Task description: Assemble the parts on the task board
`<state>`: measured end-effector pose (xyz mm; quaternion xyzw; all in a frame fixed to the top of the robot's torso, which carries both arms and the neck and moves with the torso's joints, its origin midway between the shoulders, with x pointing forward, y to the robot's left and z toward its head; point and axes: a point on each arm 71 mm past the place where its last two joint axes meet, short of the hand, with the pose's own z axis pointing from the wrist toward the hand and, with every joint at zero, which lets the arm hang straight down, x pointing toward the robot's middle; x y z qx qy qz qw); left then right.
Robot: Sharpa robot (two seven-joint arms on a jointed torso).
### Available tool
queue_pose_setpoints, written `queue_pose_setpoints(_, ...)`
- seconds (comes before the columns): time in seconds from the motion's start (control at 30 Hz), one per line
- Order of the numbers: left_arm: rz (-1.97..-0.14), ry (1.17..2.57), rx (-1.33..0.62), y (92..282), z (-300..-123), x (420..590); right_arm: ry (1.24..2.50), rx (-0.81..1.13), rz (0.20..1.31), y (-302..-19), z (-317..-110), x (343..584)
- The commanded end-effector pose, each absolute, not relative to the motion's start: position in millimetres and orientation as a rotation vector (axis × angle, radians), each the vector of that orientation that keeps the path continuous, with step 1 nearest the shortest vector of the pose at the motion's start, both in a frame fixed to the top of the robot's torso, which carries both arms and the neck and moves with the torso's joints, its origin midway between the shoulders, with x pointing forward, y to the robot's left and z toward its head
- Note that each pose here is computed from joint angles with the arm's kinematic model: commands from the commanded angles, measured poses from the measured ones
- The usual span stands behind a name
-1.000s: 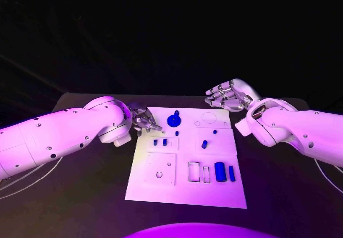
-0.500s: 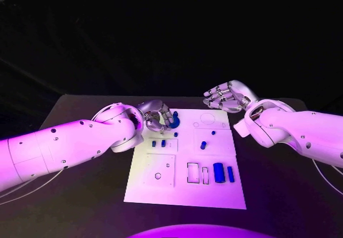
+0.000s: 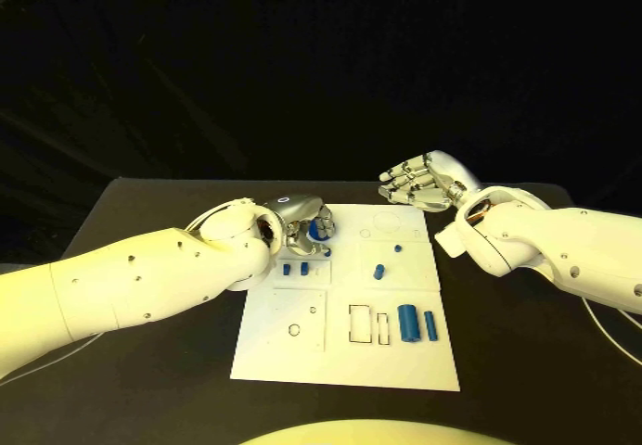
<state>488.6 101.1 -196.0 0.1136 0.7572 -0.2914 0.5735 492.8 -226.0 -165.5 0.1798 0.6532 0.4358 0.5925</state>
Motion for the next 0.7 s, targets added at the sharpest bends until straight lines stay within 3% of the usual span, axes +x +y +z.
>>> queue_pose_setpoints(0.03, -0.632, 1.802, 0.355, 97.4, -201.5, 489.3, 1.522, 0.400, 1.027, -224.1, -165.2, 491.9)
queue_pose_setpoints(0.7, -0.593, 1.844, 0.378, 86.8, -211.2, 495.5, 1.524, 0.398, 1.032, -222.5, -165.2, 491.6)
